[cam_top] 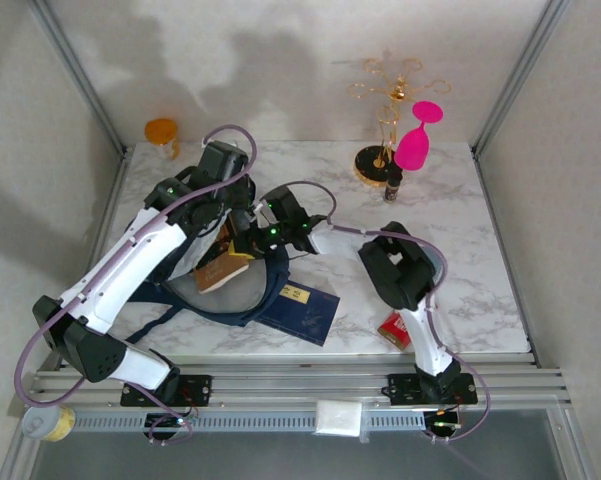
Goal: Pack the student bag
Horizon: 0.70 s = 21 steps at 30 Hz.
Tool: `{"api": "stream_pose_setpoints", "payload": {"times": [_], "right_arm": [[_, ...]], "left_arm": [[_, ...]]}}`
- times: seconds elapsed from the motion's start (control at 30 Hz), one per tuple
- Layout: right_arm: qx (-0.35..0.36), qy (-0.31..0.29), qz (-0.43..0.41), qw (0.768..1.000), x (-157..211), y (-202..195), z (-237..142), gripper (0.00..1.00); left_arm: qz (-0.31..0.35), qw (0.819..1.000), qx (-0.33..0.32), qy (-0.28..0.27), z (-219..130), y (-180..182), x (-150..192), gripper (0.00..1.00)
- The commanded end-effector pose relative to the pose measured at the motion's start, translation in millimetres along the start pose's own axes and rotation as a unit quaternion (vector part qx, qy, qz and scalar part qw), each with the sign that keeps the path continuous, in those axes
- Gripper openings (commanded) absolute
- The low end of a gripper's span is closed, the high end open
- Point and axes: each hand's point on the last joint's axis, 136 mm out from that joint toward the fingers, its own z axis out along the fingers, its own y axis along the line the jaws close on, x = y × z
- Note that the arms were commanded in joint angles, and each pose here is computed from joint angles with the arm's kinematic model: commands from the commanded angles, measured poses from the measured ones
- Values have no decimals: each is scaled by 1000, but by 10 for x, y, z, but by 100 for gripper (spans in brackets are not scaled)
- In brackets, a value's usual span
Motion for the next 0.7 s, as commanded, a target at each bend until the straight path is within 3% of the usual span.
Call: {"api": "stream_pose_setpoints", "payload": {"times": [0.0,0.1,0.27,0.4,0.67], "right_arm": [[29,-4,-50,998,-170,-8,76,28],[70,-17,-78,994,-229,-11,-21,44],[180,-63,-89,978,-127,-115,-412,53],[236,-53,-99,965,219,-200,-460,52],[288,-36,-129,948,666,-376,-61,35]], "left_arm": [[-52,996,-8,-72,-199,118,-413,0],[-71,995,-9,-74,-186,188,-408,0],[-75,995,-7,-71,-144,209,-374,0],[-79,994,16,-67,-121,136,-332,0],[-83,994,13,-63,-74,139,-284,0]]}}
